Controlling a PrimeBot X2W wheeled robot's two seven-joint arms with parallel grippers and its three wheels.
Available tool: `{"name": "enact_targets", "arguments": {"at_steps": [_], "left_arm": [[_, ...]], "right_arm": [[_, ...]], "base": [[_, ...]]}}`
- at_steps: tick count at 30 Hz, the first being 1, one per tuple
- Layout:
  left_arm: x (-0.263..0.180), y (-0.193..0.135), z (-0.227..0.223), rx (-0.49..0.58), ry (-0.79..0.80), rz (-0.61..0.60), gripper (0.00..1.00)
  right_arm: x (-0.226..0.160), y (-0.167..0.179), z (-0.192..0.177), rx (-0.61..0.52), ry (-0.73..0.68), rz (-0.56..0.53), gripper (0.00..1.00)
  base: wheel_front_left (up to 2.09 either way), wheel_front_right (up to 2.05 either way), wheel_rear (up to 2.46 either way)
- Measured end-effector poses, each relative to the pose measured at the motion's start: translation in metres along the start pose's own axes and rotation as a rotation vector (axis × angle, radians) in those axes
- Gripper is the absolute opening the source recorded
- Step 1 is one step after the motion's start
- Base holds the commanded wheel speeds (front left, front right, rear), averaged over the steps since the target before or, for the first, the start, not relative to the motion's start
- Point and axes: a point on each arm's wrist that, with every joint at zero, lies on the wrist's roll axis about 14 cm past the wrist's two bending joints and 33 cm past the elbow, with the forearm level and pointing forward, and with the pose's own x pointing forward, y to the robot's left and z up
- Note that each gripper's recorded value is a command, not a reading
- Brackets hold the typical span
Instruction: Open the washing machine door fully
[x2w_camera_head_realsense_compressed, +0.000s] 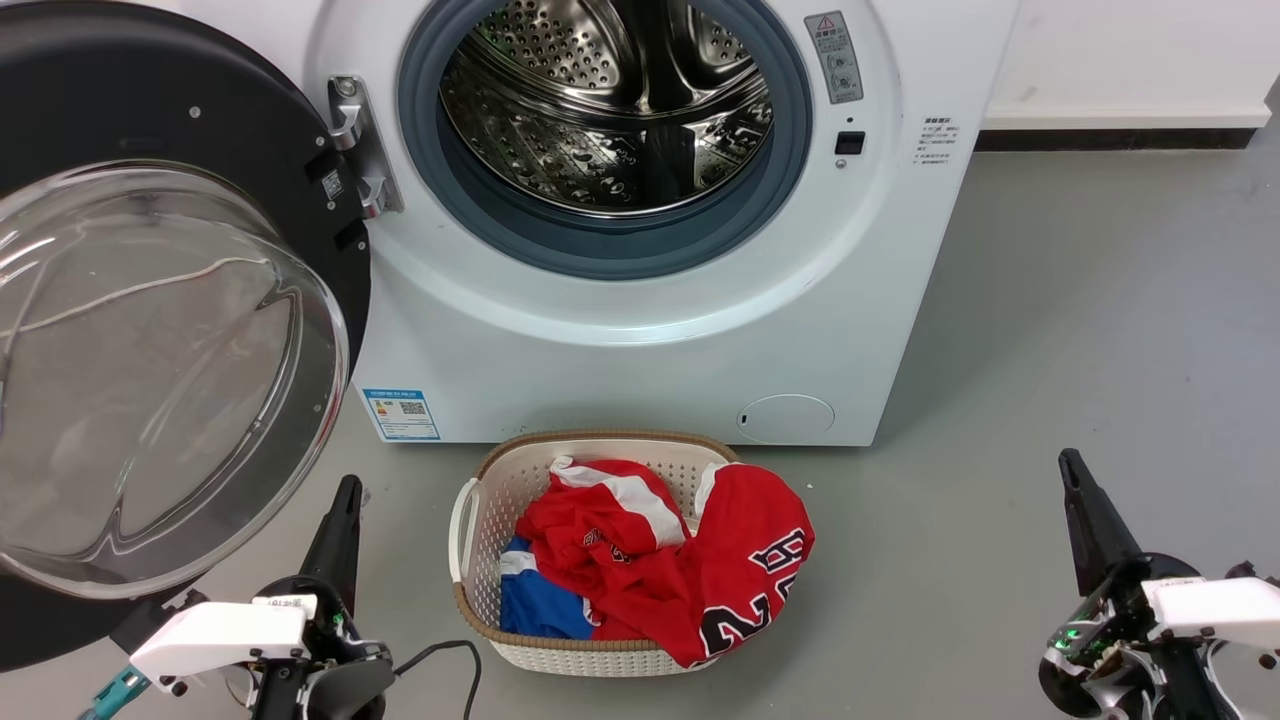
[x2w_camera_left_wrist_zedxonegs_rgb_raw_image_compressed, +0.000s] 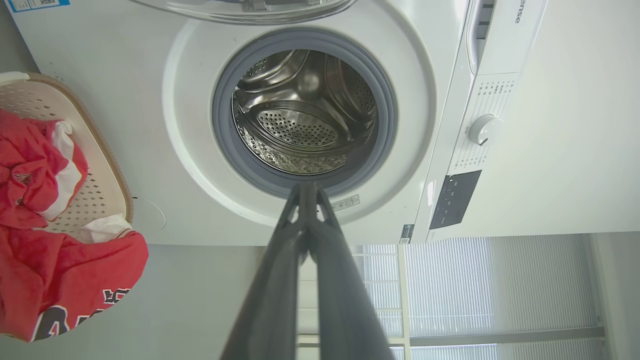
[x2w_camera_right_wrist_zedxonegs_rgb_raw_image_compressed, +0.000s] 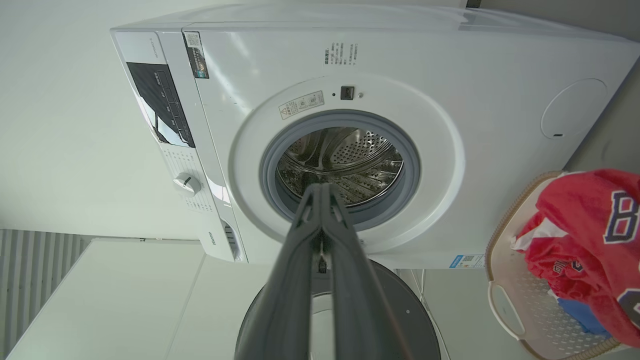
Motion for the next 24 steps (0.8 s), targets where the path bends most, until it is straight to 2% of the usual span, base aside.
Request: {"name": "enact_targets", "arguments": {"at_steps": [5, 24], "left_arm": [[0.0012, -0.0013, 0.0004, -0.028, 0.0, -0.006, 0.0], [0.0014, -0.0016, 0.0002, -0.028, 0.001, -0.007, 0.0]], "right_arm": [[0.0016, 0.001, -0.0001, 0.027, 0.003, 0.004, 0.0], [0.0017, 0.001, 0.0006, 0.029, -0.001, 0.004, 0.0]], "base": [[0.0, 0.0, 0.0], [0.0, 0.0, 0.0]]}}
